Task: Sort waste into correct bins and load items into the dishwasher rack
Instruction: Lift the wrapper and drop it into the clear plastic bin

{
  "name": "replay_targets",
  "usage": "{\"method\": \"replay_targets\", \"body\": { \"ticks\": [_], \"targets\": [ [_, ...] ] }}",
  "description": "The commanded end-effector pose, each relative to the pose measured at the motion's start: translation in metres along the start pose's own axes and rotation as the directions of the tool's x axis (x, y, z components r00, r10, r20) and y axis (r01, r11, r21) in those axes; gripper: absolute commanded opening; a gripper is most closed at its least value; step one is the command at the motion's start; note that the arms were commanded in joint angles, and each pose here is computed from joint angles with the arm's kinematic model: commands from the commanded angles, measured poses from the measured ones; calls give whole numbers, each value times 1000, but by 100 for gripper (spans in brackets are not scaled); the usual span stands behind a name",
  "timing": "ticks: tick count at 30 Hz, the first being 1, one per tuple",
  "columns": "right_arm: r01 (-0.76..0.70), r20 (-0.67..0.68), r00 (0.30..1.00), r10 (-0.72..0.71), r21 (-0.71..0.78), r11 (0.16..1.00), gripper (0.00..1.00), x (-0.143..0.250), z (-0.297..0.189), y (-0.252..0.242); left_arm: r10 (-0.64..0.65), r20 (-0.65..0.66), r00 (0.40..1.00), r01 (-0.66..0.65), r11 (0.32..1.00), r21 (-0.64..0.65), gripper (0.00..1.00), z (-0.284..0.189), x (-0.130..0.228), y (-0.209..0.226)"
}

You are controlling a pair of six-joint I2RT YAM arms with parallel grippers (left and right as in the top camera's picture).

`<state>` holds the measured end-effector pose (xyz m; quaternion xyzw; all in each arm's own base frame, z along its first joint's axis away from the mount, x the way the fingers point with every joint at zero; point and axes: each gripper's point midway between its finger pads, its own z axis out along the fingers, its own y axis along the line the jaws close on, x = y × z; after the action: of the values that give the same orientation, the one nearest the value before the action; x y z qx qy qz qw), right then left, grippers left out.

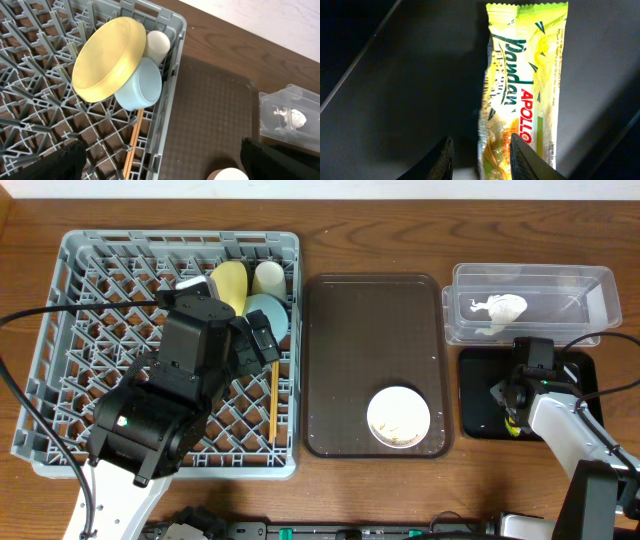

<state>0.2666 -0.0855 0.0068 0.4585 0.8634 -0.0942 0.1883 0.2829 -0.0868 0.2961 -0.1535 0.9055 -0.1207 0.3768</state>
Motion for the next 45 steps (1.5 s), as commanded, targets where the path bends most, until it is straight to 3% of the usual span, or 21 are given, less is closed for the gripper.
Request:
{"method": "replay_targets", "body": {
  "ticks": [1, 8, 13, 17, 19, 24, 29, 35, 41, 45],
  "targets": [
    [-21, 10, 1000, 21, 30, 999, 32, -4, 1, -7, 12, 17, 1000, -12, 1000, -7, 100, -3, -5, 1],
    [-11, -10, 1000, 12, 51, 999, 27, 1, 1, -12, 12, 17, 1000, -12, 1000, -7, 100, -3, -5, 1],
    [-11, -16, 1000, 12, 47, 999, 14, 2, 1, -11, 12, 17, 1000, -12, 1000, -7, 100, -3, -5, 1],
    [-13, -13, 1000, 14, 43, 999, 10, 1, 2, -10, 12, 17, 1000, -12, 1000, -7, 100, -3, -5, 1],
    [-12, -13, 1000, 12, 44, 999, 1, 1, 1, -11, 12, 17, 1000, -12, 1000, -7, 100, -3, -5, 1],
    [-15, 11, 1000, 14, 36, 999, 1, -5, -9, -12, 12, 17, 1000, -12, 1000, -7, 100, -3, -5, 1],
    [12, 125, 992, -3, -70, 997, 1, -35, -45, 2, 12, 17, 1000, -12, 1000, -7, 100, -3, -5, 1],
    [101, 347, 938, -17, -225, 969, 1, -90, -128, 21, 12, 17, 1000, -12, 1000, -7, 100, -3, -5, 1],
    [83, 455, 887, 83, -334, 939, 1, -134, -203, 32, 12, 17, 1000, -12, 1000, -7, 100, -3, -5, 1],
    [-14, 448, 861, 240, -452, 892, 1, -155, -229, 45, 12, 17, 1000, -12, 1000, -7, 100, -3, -5, 1]
  ]
}}
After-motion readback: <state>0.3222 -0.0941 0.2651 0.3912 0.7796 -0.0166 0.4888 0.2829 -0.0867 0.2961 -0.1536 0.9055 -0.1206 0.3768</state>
